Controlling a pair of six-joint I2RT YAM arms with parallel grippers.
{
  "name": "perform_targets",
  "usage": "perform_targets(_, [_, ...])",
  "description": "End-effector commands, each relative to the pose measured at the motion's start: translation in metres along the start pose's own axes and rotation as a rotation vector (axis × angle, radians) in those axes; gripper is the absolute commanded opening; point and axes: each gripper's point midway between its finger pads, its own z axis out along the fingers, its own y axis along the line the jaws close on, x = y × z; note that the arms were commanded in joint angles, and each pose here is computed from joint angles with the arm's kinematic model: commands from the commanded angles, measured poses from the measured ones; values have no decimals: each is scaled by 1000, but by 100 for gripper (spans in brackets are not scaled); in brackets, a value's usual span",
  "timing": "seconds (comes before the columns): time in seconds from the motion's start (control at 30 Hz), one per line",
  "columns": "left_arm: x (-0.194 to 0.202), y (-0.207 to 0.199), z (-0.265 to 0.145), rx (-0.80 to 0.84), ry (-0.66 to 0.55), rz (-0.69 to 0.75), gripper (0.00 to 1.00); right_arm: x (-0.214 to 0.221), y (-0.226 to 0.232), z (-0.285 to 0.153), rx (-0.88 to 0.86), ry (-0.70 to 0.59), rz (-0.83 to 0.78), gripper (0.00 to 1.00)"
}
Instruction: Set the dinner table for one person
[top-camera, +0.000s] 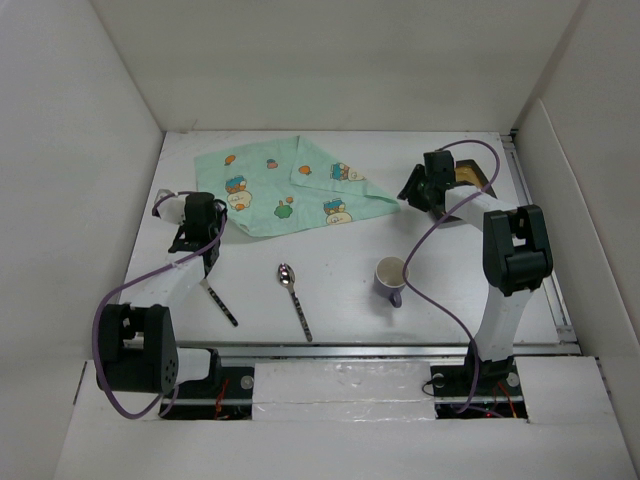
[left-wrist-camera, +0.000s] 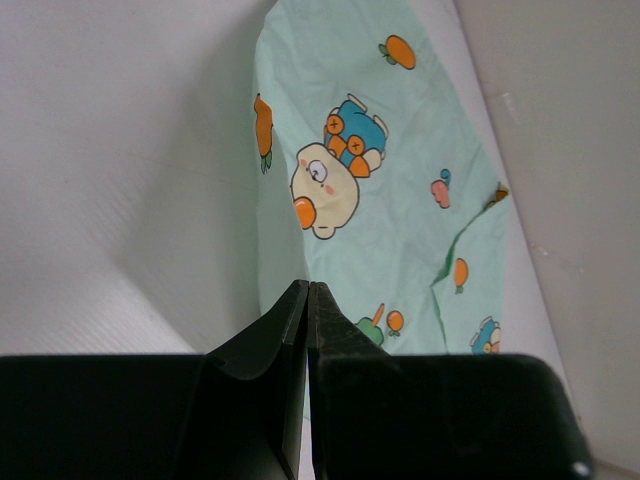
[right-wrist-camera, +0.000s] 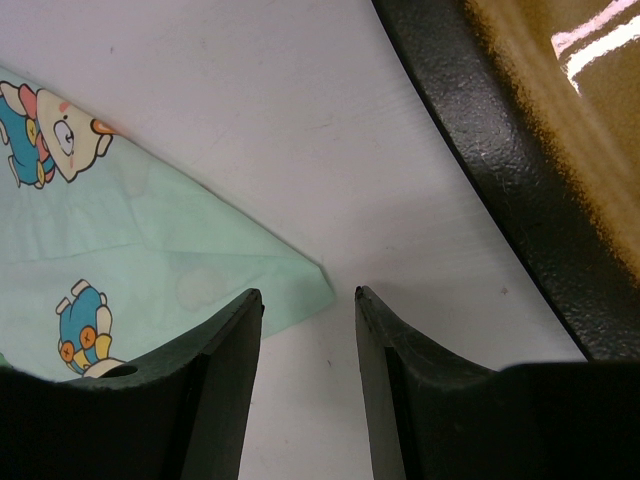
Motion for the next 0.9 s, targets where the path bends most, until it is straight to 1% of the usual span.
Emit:
perform_targets(0.0, [-17,-38,-17,163,-50,-95,0,1,5,0,18,52,-6,48])
perform_targets(0.03, [-15,-42,-21,178,-50,-93,0,9,6,-1,16,97,12,48])
perform_targets(0.13, [-19,-54,-31,234,-64,-93,0,21,6,5,4,173,55,48])
perform_targets(0.2, [-25,-60,-39,282,-80,-102,0,27,3,12,23,202,74,47])
perform_targets(0.27, [-28,-61,-43,300,-92,-103,0,38,2,15,61,233,115,47])
perform_targets(0.3, [-29,-61,-46,315,-98,-105,0,46,-6,20,98,258,136,47])
perform_targets(0.33, [-31,-62,-49,330,-106,-98,0,59,-9,26,128,280,204,46])
perform_targets(0.4, [-31,-62,-49,330,-107,-95,0,64,-14,28,154,284,229,45])
perform_targets(0.47, [-28,-61,-47,338,-107,-81,0,62,-15,28,208,233,266,44])
perform_targets(0.5, [-27,-56,-45,333,-102,-82,0,65,-13,27,219,240,269,43])
perform_targets(0.57, [-27,-55,-44,355,-101,-86,0,62,-13,28,247,209,281,41])
perform_targets(0.6, [-22,-49,-42,345,-93,-79,0,62,-14,28,255,203,290,36])
perform_targets(0.67, [-21,-47,-41,346,-79,-75,0,60,-15,28,271,188,318,32])
perform_targets(0.7, [-22,-42,-38,335,-81,-73,0,61,-17,27,289,196,322,27])
perform_targets(0.77, [-28,-38,-40,325,-112,-63,0,58,-15,29,312,183,333,23])
perform_targets(0.8, [-29,-38,-40,324,-116,-61,0,58,-18,29,333,182,333,16])
perform_targets(0.83, [-30,-37,-41,325,-120,-61,0,57,-20,30,349,173,349,12])
perform_targets(0.87, [-31,-39,-43,336,-125,-63,0,59,-17,30,354,170,347,5])
